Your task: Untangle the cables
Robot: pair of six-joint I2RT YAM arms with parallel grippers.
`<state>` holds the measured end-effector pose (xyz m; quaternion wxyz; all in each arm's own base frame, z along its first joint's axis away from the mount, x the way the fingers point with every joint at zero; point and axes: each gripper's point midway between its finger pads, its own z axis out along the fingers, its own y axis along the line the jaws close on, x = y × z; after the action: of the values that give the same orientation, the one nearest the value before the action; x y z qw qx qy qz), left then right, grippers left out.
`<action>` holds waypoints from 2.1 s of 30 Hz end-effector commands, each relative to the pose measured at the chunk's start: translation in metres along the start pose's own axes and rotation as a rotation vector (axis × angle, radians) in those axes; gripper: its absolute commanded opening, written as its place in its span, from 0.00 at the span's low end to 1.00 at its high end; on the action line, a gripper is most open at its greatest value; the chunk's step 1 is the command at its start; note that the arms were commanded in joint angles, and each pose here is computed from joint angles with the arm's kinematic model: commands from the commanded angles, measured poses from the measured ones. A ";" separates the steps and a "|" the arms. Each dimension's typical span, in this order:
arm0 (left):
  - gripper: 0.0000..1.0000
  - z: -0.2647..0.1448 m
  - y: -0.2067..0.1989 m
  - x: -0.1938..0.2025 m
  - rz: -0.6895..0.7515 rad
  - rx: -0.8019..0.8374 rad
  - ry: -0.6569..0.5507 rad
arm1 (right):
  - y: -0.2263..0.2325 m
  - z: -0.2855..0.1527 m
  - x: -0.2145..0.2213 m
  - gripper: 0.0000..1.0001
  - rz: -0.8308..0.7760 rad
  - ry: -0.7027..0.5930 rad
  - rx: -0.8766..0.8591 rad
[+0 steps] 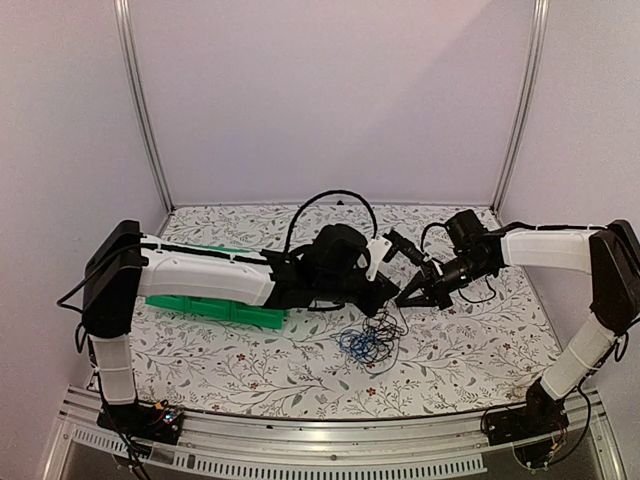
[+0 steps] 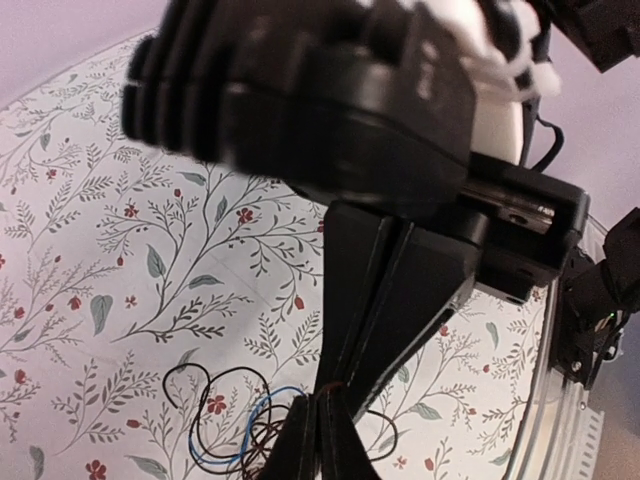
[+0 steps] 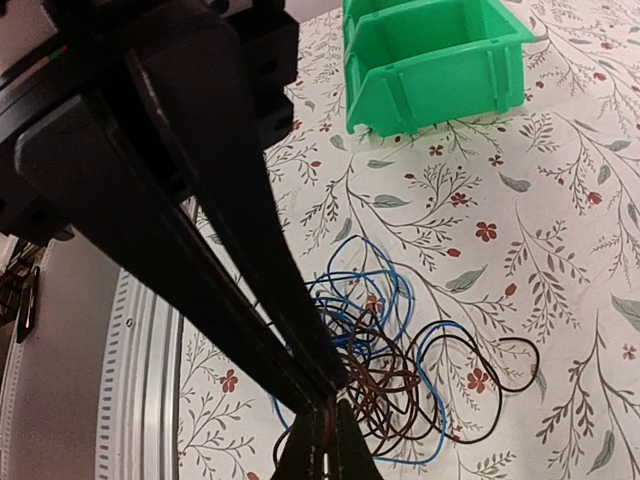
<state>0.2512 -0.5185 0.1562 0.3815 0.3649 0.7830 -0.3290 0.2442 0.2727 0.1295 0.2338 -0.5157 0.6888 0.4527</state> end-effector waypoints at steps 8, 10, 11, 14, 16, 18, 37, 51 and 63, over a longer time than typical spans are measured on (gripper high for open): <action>0.23 0.044 0.030 0.022 -0.046 -0.095 -0.049 | 0.030 -0.023 -0.043 0.00 -0.141 -0.095 -0.003; 0.24 0.053 0.032 0.025 -0.072 -0.088 -0.064 | 0.040 -0.031 -0.053 0.00 -0.177 -0.124 0.004; 0.24 0.057 0.032 0.026 -0.083 -0.085 -0.072 | 0.044 -0.034 -0.057 0.00 -0.189 -0.137 0.009; 0.26 0.067 0.037 0.034 -0.108 -0.077 -0.067 | 0.057 -0.049 -0.078 0.00 -0.239 -0.176 0.037; 0.26 0.073 0.041 0.043 -0.120 -0.077 -0.049 | 0.064 -0.057 -0.090 0.00 -0.256 -0.193 0.048; 0.26 0.077 0.046 0.051 -0.131 -0.083 -0.032 | 0.073 -0.067 -0.103 0.00 -0.281 -0.204 0.057; 0.21 0.070 0.084 0.098 -0.281 -0.118 0.000 | 0.219 -0.226 -0.276 0.00 -0.703 -0.459 0.345; 0.23 0.068 0.086 0.099 -0.249 -0.126 0.015 | 0.268 -0.317 -0.340 0.00 -0.922 -0.592 0.731; 0.25 0.058 0.079 0.093 -0.242 -0.098 0.012 | 0.217 -0.298 -0.324 0.00 -0.826 -0.509 0.755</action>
<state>0.2937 -0.5007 0.0184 0.3455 0.2454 0.8417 -0.3345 0.1371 0.1726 0.6734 0.7746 -0.4947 0.3682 0.1404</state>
